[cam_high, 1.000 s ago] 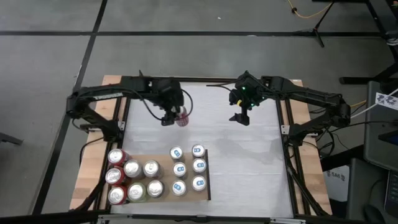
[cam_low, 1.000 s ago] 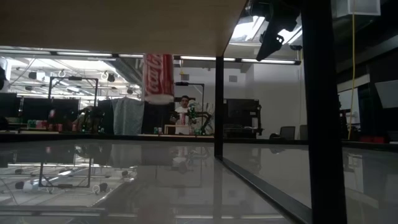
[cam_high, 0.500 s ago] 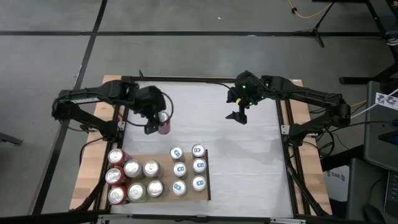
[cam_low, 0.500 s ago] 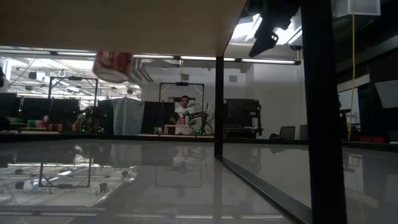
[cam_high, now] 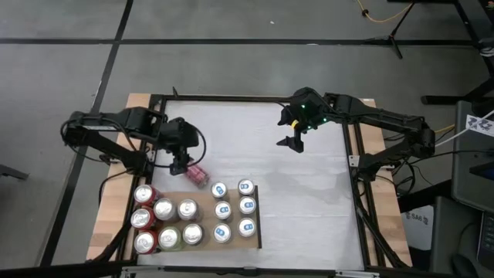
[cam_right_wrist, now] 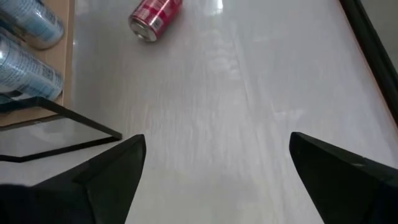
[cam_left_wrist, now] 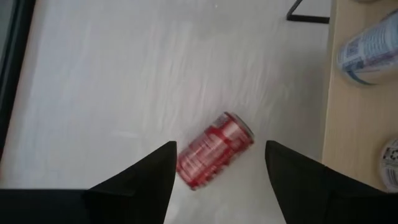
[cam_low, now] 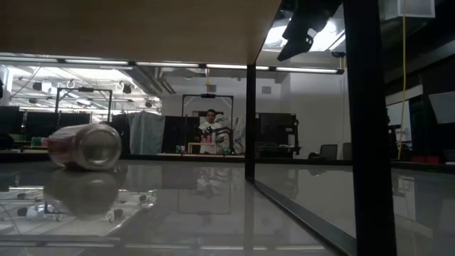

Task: Place canned beverage on shelf
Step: Put the red soda can on the shelf aligned with the silver soda cans

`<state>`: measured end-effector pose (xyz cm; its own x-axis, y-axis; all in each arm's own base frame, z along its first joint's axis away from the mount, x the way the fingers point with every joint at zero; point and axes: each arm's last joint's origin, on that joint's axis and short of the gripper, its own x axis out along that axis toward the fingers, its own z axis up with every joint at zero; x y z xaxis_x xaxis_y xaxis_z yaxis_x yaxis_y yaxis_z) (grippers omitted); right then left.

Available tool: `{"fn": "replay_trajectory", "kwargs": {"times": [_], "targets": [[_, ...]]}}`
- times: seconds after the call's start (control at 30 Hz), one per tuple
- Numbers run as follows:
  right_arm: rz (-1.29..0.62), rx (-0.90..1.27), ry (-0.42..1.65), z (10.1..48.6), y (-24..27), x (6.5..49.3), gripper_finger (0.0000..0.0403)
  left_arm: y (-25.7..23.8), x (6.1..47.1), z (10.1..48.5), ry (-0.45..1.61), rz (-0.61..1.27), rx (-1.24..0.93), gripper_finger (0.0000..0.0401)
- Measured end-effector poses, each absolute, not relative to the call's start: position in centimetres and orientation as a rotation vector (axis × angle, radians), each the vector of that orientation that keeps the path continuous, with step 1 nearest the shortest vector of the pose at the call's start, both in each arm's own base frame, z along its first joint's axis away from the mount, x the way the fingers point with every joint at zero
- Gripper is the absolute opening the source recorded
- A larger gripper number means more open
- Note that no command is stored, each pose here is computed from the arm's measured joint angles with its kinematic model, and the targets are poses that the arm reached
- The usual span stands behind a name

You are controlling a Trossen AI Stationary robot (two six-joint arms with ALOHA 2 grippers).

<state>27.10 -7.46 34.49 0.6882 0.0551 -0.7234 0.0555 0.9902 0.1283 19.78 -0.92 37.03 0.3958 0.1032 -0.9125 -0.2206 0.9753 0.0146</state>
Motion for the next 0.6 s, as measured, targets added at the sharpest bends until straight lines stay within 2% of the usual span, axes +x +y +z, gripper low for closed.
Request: {"fn": "replay_trajectory", "kwargs": {"times": [0.4, 0.6], "targets": [[-0.003, 0.149, 0.806, 34.5, -7.5, 27.1, 0.0386, 0.3, 19.3, 36.9, 1.191, 0.304, -0.111, 0.0233], [-0.020, 0.114, 0.808, 34.5, -7.6, 27.1, 0.0386, 2.3, 19.1, 36.9, 1.150, 0.525, -0.219, 0.0233]]}}
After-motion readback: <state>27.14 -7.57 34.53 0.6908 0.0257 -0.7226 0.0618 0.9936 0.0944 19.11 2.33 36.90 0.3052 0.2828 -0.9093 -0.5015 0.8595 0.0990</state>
